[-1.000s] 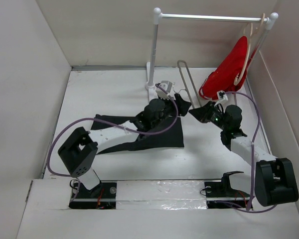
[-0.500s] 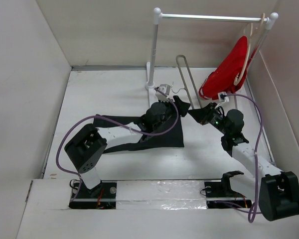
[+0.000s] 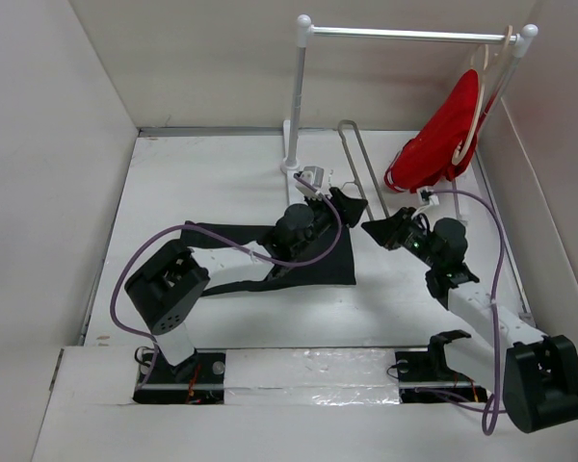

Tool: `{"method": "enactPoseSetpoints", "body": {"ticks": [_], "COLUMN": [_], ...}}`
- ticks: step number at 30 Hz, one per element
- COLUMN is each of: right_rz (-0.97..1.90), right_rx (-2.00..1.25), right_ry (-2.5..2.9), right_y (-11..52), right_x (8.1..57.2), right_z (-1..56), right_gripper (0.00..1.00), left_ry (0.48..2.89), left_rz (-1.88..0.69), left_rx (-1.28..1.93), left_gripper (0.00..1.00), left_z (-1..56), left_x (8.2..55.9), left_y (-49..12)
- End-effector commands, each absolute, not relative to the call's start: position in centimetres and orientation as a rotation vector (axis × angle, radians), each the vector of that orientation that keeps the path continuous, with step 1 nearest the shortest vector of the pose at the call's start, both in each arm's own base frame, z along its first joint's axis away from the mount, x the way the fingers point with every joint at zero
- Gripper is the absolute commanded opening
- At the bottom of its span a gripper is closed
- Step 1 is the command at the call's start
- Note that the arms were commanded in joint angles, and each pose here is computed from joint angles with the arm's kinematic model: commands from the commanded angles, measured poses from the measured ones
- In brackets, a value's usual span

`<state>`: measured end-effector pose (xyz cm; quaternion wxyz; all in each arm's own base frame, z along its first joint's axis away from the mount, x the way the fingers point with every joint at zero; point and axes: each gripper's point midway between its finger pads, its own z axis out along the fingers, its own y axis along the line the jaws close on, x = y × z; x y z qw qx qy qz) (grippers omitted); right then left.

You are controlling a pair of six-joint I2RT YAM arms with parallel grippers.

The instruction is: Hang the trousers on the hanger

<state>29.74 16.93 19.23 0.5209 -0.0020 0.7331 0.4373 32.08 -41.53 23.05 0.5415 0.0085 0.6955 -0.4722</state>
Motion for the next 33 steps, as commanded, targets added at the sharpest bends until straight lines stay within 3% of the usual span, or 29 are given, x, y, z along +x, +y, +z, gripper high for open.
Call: {"method": "enactPoseSetpoints", "body": {"ticks": [1,6,9,14,16,20,21,24,28,29,30,32,33], "right_rz": [1.051,1.057,1.067,1.043,1.05,1.036,1.038,0.991,0.844,0.794,0.761,0.665,0.64], "right_rx": [-0.075,-0.075,-0.081,-0.068,-0.075,-0.097,-0.106,-0.135,-0.211,-0.19,-0.184,-0.157,-0.152], "right_ry": [1.679,1.698,1.704,1.716,1.726,1.743,1.764,1.805,1.819,1.777,1.815,1.797,1.831], "right_y": [17.9,18.5,18.8,18.5,18.7,18.8,18.9,18.2,16.3,15.4,14.8,13.3,12.9], "right_x": [29.5,28.6,28.2,27.9,27.5,26.9,26.4,25.2,23.6,23.4,22.8,22.9,22.7], "right_z": [21.0,20.2,19.8,19.3,18.9,18.2,17.6,16.7,17.9,19.2,18.7,19.2,18.5], "right_gripper": [0.14,0.14,0.14,0.14,0.16,0.36,0.49,0.71,0.78,0.76,0.63,0.3,0.05], "left_ry": [1.568,1.571,1.569,1.575,1.59,1.608,1.623,1.688,1.777,1.779,1.792,1.819,1.831], "left_rz": [-1.192,-1.18,-1.189,-1.194,-1.185,-1.181,-1.188,-1.207,-1.263,-1.271,-1.288,-1.313,-1.324], "left_rx": [0.008,-0.033,-0.048,-0.092,-0.097,-0.091,-0.094,-0.087,-0.149,-0.16,-0.16,-0.171,-0.169], "left_gripper": [0.49,0.45,0.37,0.05,0.0,0.0,0.0,0.0,0.0,0.0,0.0,0.0,0.0], "left_z": [26.3,25.7,25.6,25.0,24.7,23.8,23.3,21.2,18.0,17.9,17.6,16.9,16.6], "left_x": [32.2,33.2,33.5,33.6,33.6,33.1,32.9,31.9,30.2,30.0,29.3,28.0,27.4], "left_y": [-42.4,-42.3,-42.7,-42.2,-42.1,-41.7,-41.7,-41.5,-40.6,-40.3,-40.5,-40.9,-41.1]}}
